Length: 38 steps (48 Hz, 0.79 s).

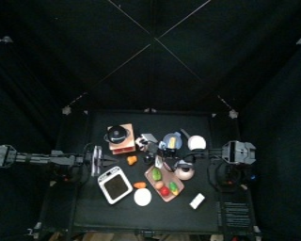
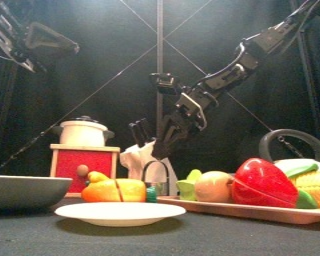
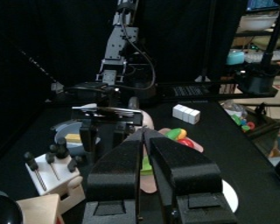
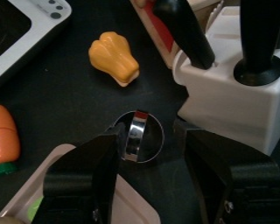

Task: Place cookie cutter inbetween plate and knife holder

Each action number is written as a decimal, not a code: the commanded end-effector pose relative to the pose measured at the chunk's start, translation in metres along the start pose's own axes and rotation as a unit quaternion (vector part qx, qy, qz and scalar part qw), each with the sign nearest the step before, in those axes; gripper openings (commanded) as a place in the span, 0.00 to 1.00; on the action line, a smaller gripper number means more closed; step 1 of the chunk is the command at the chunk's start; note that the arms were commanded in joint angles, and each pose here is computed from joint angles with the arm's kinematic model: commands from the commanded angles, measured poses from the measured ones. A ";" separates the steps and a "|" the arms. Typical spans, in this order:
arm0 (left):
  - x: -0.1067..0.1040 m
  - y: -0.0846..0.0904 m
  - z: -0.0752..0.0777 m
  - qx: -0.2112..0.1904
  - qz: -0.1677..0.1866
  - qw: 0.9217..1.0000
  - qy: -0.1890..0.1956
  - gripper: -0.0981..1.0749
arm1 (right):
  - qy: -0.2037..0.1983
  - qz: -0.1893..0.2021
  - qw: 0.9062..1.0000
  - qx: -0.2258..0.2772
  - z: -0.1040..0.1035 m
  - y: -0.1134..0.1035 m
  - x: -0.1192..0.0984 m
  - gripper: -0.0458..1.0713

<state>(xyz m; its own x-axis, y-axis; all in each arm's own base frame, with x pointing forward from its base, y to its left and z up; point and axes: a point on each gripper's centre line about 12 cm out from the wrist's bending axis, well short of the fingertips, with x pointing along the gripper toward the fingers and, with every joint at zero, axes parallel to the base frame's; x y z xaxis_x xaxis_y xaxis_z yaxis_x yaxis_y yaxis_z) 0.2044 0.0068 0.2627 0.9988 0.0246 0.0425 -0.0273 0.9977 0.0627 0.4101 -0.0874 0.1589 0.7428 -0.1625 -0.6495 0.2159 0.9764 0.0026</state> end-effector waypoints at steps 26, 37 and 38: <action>0.002 0.004 0.005 0.002 0.009 1.000 -0.009 0.53 | -0.047 0.012 0.999 0.003 0.031 0.011 -0.022 0.80; 0.002 0.005 0.006 0.002 0.011 1.000 -0.009 0.53 | -0.051 0.021 0.998 0.009 0.031 0.020 -0.029 0.80; 0.002 0.005 0.006 0.002 0.011 1.000 -0.010 0.53 | -0.053 0.024 0.998 0.011 0.031 0.023 -0.032 0.80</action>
<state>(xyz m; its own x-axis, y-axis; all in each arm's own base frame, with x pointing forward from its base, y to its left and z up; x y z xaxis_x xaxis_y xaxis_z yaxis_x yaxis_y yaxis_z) 0.2045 0.0101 0.2624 0.9983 0.0409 0.0409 -0.0434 0.9971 0.0626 0.4120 -0.0713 0.1762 0.7727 -0.1366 -0.6200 0.1985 0.9796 0.0315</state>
